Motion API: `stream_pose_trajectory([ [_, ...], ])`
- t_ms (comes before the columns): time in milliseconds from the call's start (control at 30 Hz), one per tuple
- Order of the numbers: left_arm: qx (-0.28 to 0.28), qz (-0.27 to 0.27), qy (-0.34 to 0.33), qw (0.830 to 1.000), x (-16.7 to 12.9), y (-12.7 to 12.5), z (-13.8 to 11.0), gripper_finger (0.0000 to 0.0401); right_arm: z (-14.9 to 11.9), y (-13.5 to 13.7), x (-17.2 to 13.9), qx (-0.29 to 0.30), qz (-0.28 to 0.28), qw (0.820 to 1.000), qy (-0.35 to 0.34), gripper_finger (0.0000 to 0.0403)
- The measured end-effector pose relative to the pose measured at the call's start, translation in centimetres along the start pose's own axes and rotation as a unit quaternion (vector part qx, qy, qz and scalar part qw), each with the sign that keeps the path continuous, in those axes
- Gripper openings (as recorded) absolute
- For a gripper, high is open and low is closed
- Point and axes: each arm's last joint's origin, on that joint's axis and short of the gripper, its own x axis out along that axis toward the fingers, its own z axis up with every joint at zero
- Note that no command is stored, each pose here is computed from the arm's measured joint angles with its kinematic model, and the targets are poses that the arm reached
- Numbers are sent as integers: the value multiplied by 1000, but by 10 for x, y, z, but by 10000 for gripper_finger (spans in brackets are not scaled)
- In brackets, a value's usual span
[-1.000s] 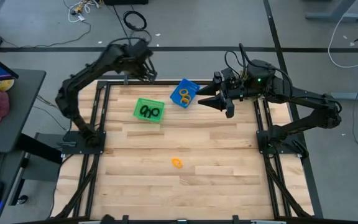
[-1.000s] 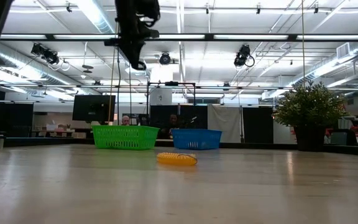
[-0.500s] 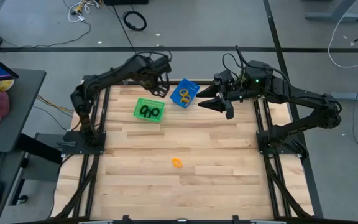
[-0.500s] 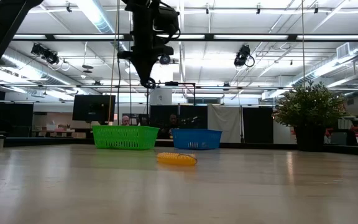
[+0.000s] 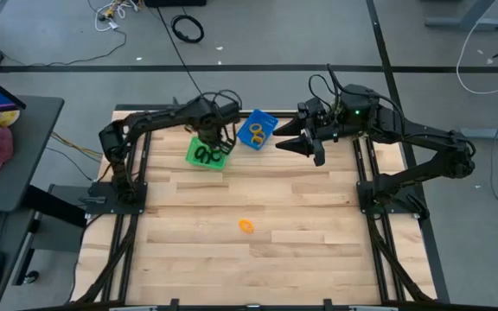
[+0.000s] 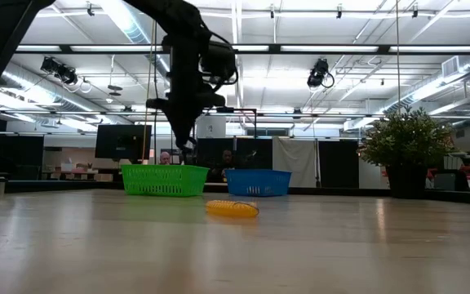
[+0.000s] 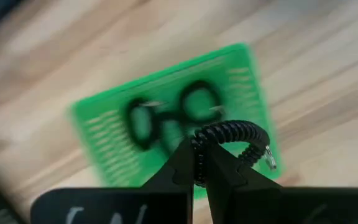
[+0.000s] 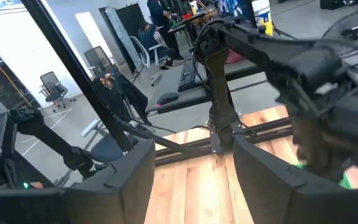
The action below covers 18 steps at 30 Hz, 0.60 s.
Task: Sort spring keychains into baskets
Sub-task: Put the black spring keychain into the green basket
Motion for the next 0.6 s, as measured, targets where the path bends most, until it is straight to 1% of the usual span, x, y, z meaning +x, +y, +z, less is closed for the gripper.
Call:
stream_pose_trajectory([
  [67, -10, -13, -3, 1000, 10, -4, -2, 17, 0, 0, 0, 0, 0, 1000, 0, 219],
  [167, -16, -13, -15, 1000, 19, -6, -4, 17, 0, 0, 0, 0, 0, 1000, 0, 219],
  [433, -24, -3, -4, 1000, 50, 3, -14, 18, 0, 0, 0, 5, 0, 1000, 0, 219],
  [600, -26, -1, 0, 1000, 62, 6, -19, 18, 0, 0, 0, 6, -1, 1000, 0, 219],
])
